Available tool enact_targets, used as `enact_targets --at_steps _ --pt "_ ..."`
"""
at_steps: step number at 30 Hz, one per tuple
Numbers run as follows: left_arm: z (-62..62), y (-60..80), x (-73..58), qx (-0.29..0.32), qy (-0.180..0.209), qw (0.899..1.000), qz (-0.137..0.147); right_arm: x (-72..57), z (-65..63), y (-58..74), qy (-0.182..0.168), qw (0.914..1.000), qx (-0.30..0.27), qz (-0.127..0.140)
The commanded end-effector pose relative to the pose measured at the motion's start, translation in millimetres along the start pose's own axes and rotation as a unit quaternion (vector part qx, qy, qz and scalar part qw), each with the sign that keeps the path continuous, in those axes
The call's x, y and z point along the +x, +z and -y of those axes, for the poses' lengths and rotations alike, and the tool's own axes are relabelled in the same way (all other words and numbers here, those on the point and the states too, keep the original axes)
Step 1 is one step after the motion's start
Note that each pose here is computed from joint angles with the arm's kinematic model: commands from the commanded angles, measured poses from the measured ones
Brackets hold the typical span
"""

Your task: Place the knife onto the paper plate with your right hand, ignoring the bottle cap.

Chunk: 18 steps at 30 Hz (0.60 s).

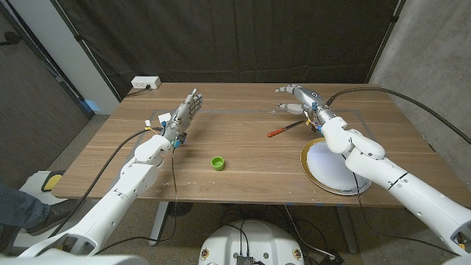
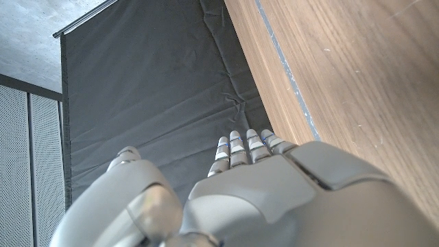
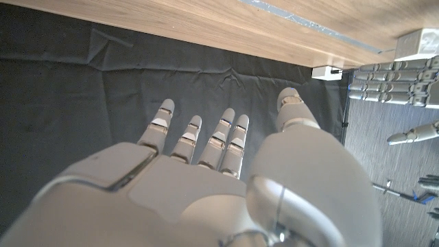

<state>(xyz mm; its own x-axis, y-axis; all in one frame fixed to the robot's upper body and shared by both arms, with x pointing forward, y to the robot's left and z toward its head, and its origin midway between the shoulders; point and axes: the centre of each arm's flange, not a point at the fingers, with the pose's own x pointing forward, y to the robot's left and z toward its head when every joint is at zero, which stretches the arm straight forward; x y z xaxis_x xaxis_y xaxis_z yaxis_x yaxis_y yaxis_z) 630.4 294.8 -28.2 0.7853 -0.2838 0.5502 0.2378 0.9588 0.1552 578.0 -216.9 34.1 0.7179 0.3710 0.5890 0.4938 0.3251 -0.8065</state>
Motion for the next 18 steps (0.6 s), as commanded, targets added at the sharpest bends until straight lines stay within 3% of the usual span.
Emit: enact_targets --at_steps 1,9,18 --pt "3.9 -2.4 2.4 -0.004 -0.006 1.0 -0.004 4.1 -1.1 -0.2 0.045 0.9981 -0.043 0.003" --pt "7.5 -0.7 1.6 -0.003 -0.01 1.0 -0.005 7.2 -1.8 1.2 0.077 0.994 -0.079 0.005" --pt "9.0 1.8 -2.1 0.001 -0.012 1.0 -0.007 14.1 -3.3 11.2 0.116 0.9861 -0.118 0.017"
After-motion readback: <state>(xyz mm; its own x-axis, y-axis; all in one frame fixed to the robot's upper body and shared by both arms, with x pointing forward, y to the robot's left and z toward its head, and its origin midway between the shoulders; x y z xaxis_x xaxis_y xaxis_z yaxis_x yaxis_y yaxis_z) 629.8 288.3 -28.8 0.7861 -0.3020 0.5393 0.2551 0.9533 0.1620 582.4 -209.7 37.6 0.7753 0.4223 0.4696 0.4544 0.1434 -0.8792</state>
